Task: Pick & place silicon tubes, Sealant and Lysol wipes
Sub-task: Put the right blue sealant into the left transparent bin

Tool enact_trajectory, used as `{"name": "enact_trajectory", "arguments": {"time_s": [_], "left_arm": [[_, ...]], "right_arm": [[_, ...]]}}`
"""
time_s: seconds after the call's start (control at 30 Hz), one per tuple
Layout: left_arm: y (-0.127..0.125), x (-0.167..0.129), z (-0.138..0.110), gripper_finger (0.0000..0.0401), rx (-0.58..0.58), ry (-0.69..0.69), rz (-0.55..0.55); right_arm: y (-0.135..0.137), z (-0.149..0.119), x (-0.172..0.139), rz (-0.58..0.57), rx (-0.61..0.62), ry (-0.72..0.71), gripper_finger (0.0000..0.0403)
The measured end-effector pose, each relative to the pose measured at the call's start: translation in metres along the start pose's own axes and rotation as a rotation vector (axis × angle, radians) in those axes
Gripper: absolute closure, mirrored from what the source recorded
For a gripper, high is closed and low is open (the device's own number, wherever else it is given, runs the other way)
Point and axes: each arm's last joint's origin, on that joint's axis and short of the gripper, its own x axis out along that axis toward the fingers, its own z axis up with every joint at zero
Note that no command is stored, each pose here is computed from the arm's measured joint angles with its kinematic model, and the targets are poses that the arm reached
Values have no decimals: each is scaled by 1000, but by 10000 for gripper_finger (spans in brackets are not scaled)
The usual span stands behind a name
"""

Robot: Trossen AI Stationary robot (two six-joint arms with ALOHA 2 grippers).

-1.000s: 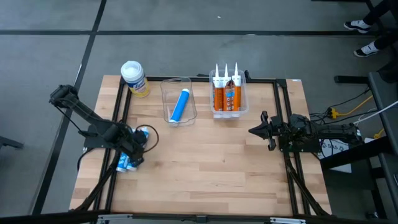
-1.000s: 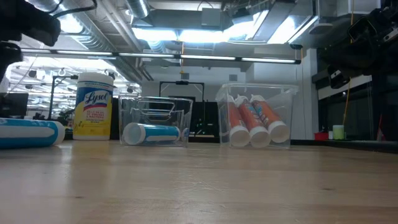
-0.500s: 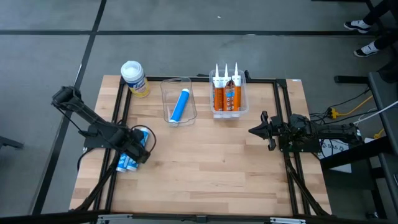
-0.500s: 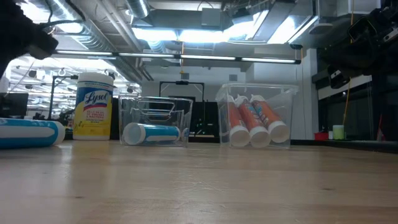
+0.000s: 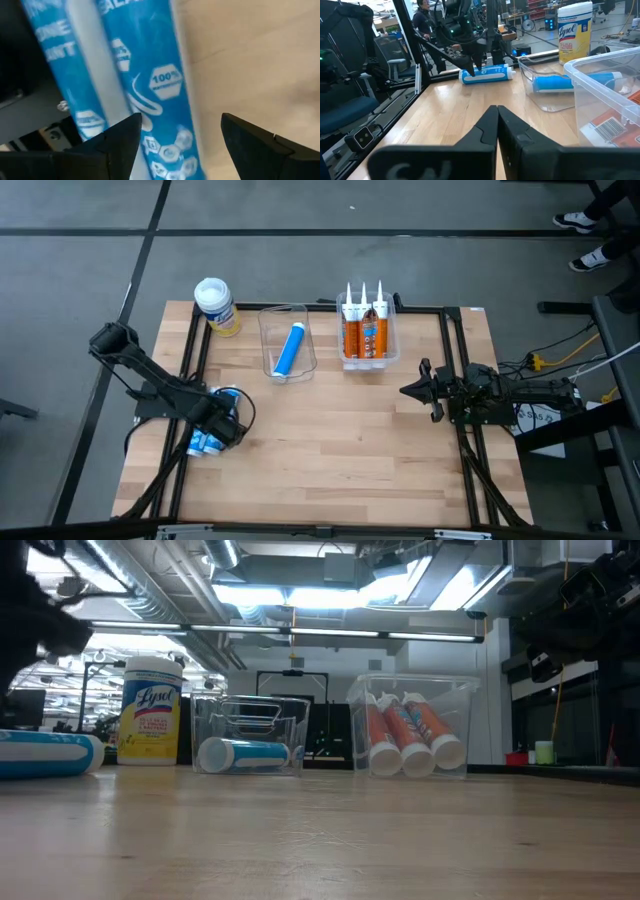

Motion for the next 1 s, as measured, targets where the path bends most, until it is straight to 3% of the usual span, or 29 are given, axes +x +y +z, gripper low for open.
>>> {"name": "enact_trajectory", "arguments": {"time_s": [0.17, 0.8, 1.0], "left_arm": [[7, 14, 0, 134, -35, 27, 19], [8, 41, -1, 136, -100, 65, -102], [8, 41, -1, 176, -118, 63, -95]], "right_arm": [[0, 0, 0, 0, 0, 0, 391], [0, 0, 0, 0, 0, 0, 391], [0, 0, 0, 0, 1, 0, 391]]}}
